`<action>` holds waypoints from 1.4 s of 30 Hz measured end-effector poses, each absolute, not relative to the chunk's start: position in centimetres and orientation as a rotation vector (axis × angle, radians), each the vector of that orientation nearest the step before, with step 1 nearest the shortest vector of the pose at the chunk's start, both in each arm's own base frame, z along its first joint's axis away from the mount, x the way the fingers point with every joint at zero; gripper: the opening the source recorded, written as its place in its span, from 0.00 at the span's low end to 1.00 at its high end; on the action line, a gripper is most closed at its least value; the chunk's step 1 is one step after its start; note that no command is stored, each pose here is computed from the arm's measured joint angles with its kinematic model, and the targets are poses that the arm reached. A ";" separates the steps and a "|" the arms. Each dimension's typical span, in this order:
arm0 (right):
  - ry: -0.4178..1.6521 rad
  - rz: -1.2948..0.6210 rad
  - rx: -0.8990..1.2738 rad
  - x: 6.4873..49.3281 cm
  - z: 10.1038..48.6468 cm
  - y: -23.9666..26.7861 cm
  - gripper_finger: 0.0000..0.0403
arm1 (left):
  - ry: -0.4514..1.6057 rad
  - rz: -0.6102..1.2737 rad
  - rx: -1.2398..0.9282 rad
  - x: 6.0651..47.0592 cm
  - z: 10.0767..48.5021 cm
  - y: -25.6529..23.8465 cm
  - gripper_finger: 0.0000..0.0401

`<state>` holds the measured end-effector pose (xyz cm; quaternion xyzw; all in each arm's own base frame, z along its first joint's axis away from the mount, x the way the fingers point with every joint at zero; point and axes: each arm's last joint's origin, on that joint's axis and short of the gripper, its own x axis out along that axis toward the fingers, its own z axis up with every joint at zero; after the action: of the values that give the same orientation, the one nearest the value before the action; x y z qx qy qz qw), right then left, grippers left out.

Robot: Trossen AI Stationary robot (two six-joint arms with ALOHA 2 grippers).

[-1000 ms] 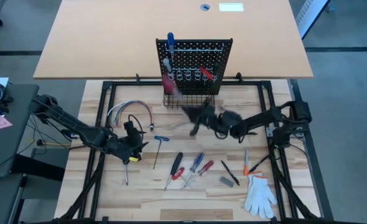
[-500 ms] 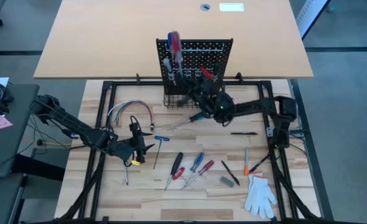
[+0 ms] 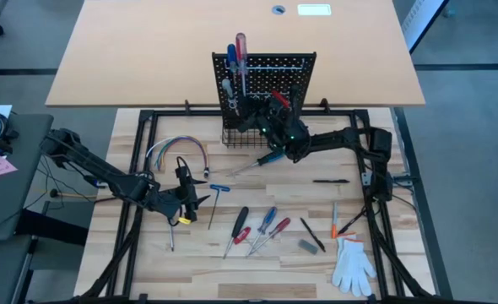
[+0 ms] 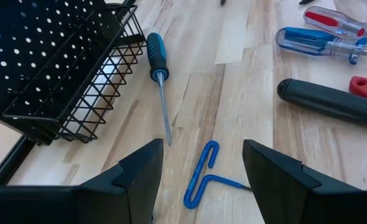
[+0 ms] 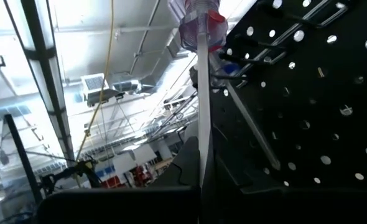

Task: Hang tools onto peg board
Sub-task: Hang the left red transparent screwdriver on the black peg board

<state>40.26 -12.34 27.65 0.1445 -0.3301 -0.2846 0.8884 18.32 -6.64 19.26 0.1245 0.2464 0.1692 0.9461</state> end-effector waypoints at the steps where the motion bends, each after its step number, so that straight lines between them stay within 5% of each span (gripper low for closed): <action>1: -0.685 -0.599 0.295 40.3 27.6 -12.3 0.05 | 0.502 0.344 0.253 18.3 19.3 -6.6 0.54; 42: -0.666 -0.663 0.203 40.2 27.7 -12.0 0.06 | 0.501 0.346 0.245 18.3 19.3 -6.6 0.54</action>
<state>40.24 -11.96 27.67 0.0978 -0.3202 -0.3188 0.8867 18.33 -6.64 19.27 0.1205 0.2458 0.1697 0.9467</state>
